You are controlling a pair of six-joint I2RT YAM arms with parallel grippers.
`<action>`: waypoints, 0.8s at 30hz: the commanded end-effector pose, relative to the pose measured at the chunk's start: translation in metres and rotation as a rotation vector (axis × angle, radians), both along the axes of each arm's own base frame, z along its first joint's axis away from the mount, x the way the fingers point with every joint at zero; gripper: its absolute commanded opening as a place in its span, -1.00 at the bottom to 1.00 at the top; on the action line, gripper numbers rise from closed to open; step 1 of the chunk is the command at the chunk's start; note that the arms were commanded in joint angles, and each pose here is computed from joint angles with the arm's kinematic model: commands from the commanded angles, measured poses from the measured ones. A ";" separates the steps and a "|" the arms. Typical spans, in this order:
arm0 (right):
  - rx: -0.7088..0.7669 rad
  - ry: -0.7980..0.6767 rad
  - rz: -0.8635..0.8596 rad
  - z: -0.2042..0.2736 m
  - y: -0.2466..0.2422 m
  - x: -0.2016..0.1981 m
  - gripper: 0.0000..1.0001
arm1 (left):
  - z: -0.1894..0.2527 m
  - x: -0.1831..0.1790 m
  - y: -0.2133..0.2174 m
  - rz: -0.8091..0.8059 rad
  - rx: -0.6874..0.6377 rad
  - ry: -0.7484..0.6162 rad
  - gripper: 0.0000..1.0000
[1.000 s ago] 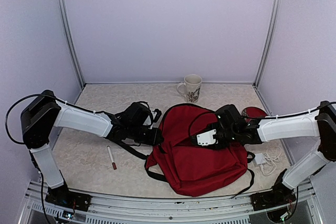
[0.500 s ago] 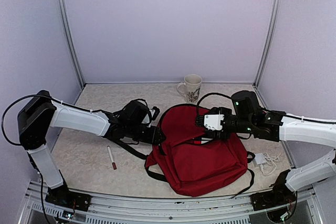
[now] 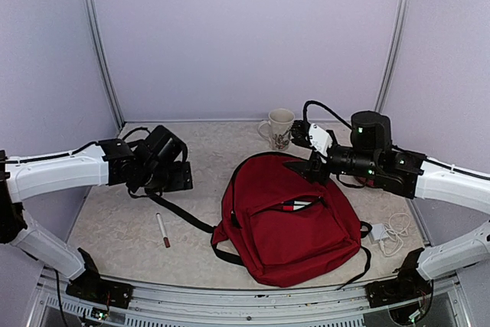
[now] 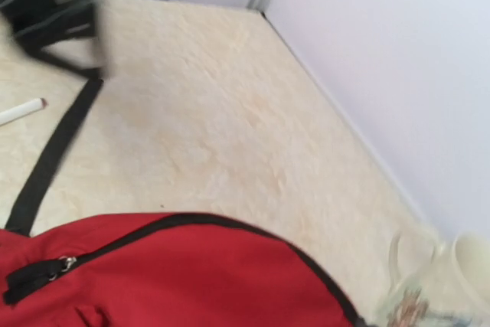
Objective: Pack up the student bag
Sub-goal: Pick up the pen at the center of the board.
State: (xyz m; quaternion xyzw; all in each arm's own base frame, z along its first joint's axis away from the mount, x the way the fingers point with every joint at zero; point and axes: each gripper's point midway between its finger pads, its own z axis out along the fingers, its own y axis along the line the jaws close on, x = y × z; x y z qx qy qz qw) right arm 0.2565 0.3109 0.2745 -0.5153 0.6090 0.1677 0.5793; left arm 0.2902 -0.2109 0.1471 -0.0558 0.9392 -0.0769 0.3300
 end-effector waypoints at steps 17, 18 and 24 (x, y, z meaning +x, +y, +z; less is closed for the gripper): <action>-0.043 0.208 -0.068 -0.044 0.014 0.009 0.16 | -0.120 -0.073 0.061 0.105 0.098 0.331 0.66; -0.044 0.209 -0.068 -0.044 0.014 0.009 0.16 | -0.123 -0.072 0.061 0.102 0.096 0.336 0.65; -0.048 0.213 -0.061 -0.045 0.017 0.007 0.15 | -0.139 -0.077 0.059 0.078 0.081 0.385 -0.19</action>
